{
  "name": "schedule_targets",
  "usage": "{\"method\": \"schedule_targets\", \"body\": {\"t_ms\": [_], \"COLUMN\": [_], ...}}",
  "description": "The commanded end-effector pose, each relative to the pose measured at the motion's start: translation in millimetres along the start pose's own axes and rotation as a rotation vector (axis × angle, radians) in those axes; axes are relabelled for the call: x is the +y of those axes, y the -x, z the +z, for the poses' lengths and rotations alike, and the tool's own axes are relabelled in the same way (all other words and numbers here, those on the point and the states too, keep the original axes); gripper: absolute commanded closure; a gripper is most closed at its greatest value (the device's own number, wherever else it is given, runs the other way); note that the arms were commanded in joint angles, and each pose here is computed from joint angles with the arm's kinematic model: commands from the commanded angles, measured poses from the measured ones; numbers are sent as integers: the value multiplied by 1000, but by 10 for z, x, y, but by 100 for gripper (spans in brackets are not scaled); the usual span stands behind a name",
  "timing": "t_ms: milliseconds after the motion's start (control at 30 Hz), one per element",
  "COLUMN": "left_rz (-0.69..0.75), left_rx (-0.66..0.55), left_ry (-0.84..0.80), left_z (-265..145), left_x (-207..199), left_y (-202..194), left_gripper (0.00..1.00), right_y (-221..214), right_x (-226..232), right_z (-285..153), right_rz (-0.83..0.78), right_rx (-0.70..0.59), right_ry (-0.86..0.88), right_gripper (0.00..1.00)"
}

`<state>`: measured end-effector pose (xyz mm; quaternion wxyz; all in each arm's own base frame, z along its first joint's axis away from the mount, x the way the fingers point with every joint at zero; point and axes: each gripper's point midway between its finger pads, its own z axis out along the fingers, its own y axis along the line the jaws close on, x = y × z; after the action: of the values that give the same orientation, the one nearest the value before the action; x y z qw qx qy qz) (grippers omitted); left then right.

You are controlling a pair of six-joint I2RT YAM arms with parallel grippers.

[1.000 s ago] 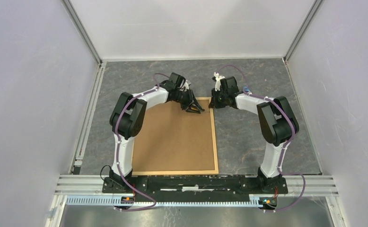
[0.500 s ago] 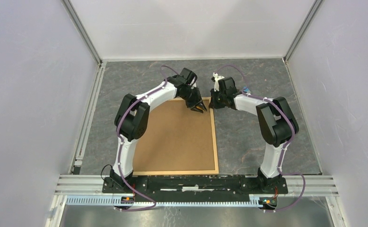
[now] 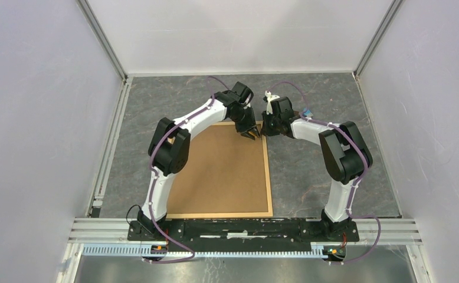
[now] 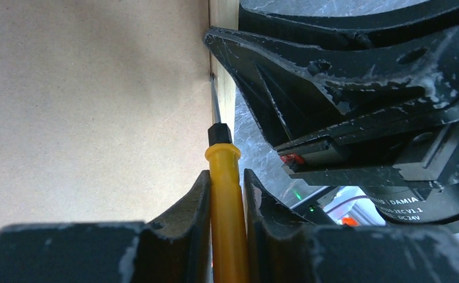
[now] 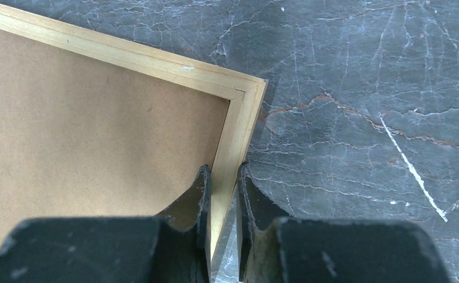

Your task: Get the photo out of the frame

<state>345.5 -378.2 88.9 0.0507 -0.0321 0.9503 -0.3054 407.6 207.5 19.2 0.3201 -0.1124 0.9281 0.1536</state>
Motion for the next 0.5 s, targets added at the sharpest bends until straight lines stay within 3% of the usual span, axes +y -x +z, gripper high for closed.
{"method": "schedule_targets", "body": {"t_ms": [0, 267, 400, 467], "left_rz": [311, 335, 362, 393], "left_rx": [-98, -178, -180, -180], "left_ry": [-409, -211, -195, -171], "left_z": [-184, -131, -263, -309], "left_x": [-1350, -988, -812, -733], "left_y": [-39, 81, 119, 128], "left_gripper": [98, 98, 98, 98], "right_y": [-1343, -1222, -932, -765], "right_x": [400, 407, 270, 179], "right_z": [15, 35, 2, -29], "right_rz": [-25, -63, -92, -92], "right_rx": [410, 399, 352, 317], "right_ry": [131, 143, 104, 79], "right_gripper": [100, 100, 70, 61]}}
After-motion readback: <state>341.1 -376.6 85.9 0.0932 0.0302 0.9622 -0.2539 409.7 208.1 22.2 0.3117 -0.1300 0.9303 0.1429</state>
